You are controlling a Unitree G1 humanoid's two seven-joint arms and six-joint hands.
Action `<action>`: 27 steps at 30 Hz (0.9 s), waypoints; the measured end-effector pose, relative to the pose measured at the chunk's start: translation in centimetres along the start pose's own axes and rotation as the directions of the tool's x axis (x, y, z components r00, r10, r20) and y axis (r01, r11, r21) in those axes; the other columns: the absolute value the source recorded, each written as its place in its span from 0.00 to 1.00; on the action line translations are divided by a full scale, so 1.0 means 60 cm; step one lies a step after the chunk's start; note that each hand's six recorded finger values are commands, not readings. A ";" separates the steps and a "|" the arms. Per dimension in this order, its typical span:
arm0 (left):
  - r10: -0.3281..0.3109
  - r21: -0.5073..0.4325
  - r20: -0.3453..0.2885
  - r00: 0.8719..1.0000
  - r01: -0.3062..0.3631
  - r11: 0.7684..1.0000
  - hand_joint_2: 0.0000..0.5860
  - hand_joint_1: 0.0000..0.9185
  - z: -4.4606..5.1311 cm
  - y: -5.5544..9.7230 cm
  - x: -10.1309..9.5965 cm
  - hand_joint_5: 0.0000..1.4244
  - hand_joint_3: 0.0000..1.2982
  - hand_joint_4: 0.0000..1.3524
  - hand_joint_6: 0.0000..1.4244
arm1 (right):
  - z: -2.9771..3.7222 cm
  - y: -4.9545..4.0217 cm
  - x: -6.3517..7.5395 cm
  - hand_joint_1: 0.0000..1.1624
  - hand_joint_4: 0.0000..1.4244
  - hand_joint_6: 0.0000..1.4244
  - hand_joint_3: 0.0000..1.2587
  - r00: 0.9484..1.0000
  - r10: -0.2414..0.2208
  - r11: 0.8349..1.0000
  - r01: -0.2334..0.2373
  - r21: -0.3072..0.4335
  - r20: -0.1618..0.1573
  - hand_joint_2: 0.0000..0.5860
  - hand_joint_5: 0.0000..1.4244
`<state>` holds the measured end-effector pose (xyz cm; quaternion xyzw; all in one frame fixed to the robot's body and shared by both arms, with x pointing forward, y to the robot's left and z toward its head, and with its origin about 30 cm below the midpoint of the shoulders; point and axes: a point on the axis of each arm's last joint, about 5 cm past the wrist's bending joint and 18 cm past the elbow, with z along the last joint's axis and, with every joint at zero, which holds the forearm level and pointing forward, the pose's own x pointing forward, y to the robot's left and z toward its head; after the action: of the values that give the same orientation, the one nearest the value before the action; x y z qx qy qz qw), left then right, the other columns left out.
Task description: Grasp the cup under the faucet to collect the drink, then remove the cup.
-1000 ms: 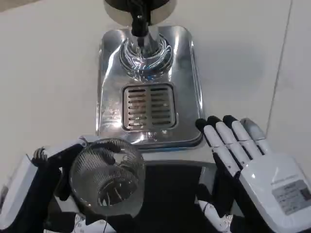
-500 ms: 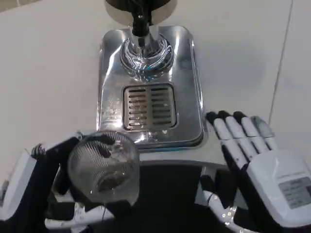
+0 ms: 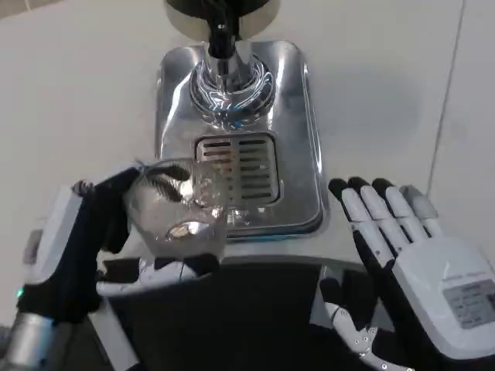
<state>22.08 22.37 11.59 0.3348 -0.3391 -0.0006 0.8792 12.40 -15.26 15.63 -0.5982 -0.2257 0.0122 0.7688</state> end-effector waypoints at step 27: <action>0.023 0.052 -0.110 0.994 -0.018 0.998 0.10 0.67 -0.031 -0.055 0.161 1.00 0.89 0.86 1.00 | 0.009 -0.006 -0.005 0.25 0.00 0.00 0.00 0.994 -0.014 0.999 0.010 -0.039 -0.105 0.93 0.00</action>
<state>31.38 18.71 14.40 0.3531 -0.2932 0.0357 0.8877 11.87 -14.93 15.95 -0.6112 -0.1885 -0.0283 0.7682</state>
